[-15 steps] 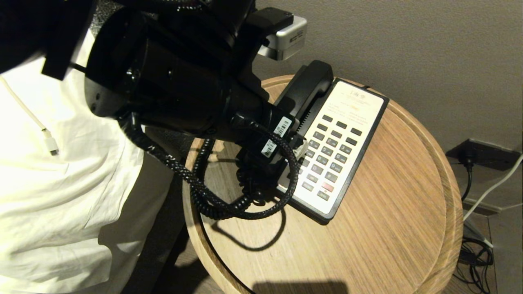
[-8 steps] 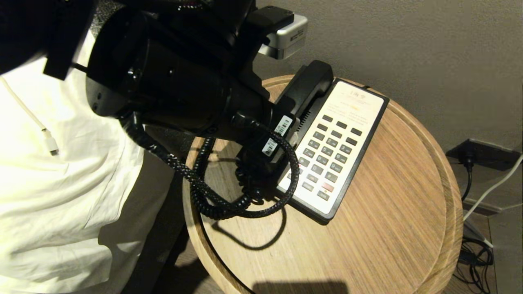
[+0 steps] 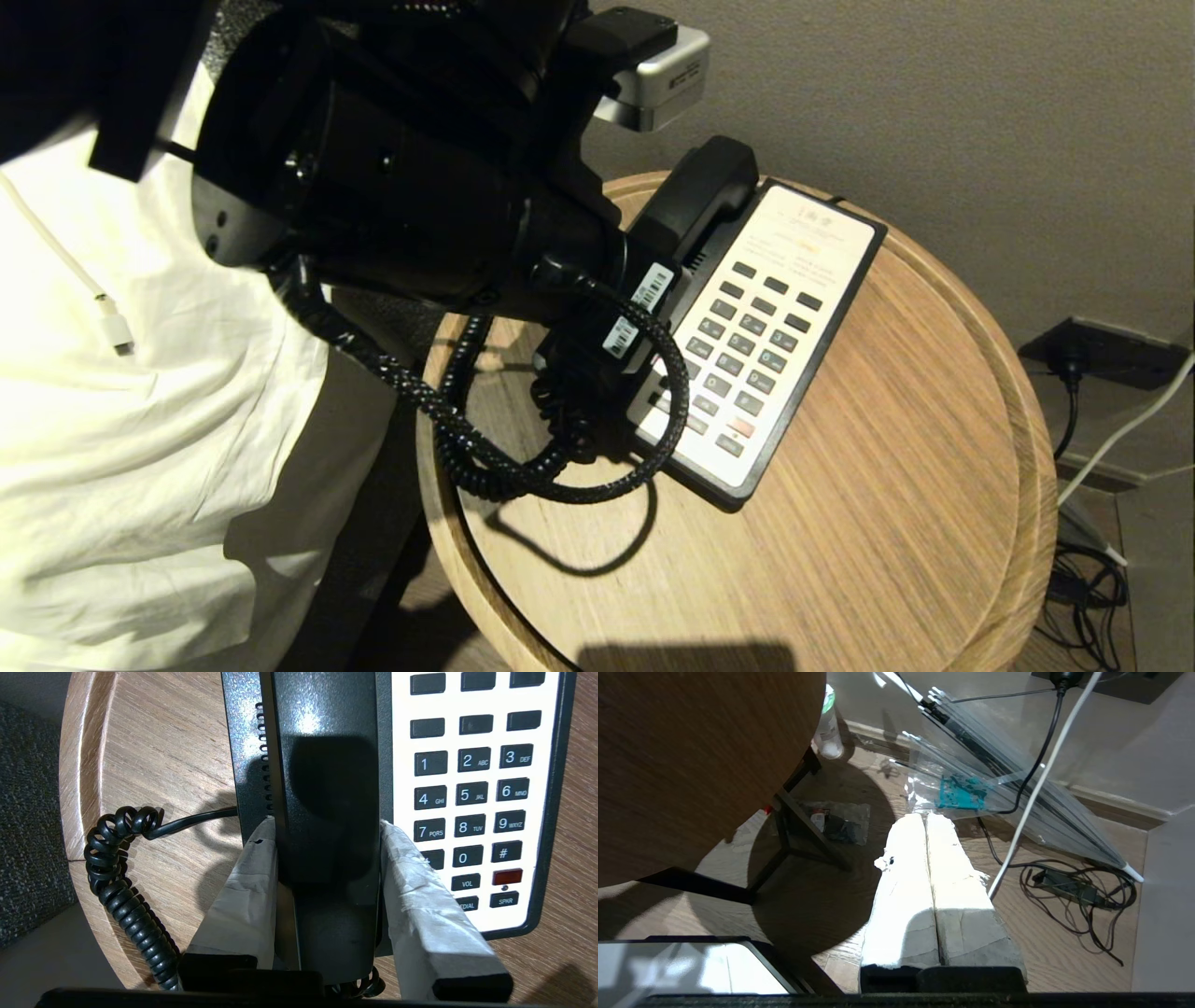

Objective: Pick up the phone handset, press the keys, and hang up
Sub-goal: Pick up the desk phone handset

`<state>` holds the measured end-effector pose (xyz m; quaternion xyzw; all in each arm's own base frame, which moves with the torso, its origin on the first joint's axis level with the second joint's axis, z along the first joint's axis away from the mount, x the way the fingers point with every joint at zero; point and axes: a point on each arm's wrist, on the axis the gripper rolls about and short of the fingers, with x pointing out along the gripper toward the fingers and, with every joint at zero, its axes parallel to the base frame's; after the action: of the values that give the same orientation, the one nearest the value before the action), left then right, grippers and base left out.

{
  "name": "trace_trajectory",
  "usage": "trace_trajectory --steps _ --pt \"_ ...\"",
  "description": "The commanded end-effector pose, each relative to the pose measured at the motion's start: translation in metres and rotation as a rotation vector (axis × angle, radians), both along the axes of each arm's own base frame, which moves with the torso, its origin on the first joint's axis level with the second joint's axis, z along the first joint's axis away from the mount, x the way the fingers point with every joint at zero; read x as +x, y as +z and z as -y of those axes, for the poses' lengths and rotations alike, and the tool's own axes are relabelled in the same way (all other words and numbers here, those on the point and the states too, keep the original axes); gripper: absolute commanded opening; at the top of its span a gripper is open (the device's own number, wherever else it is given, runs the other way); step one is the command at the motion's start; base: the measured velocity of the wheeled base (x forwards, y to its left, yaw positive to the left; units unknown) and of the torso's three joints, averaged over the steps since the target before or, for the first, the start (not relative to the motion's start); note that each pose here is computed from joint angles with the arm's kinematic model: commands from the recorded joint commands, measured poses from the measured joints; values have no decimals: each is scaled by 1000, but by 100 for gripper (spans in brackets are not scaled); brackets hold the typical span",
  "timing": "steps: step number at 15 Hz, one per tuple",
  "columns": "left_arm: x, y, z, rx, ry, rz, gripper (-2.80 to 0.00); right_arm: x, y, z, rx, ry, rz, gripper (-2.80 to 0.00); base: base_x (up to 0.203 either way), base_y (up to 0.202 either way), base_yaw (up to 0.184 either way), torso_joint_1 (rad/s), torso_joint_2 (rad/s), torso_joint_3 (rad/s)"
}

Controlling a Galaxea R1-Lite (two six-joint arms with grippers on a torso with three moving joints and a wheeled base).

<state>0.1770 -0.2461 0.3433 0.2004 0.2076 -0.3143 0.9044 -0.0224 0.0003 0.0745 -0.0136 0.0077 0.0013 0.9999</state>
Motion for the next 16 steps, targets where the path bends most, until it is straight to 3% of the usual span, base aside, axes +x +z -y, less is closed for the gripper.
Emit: trace_trajectory --steps 1,16 --pt "-2 3 -3 -3 2 4 -280 0 0 0 0 2 1 -280 0 0 0 0 0 0" --pt "-30 30 -30 -80 -12 60 -280 0 0 0 0 1 0 -280 0 0 0 0 0 0"
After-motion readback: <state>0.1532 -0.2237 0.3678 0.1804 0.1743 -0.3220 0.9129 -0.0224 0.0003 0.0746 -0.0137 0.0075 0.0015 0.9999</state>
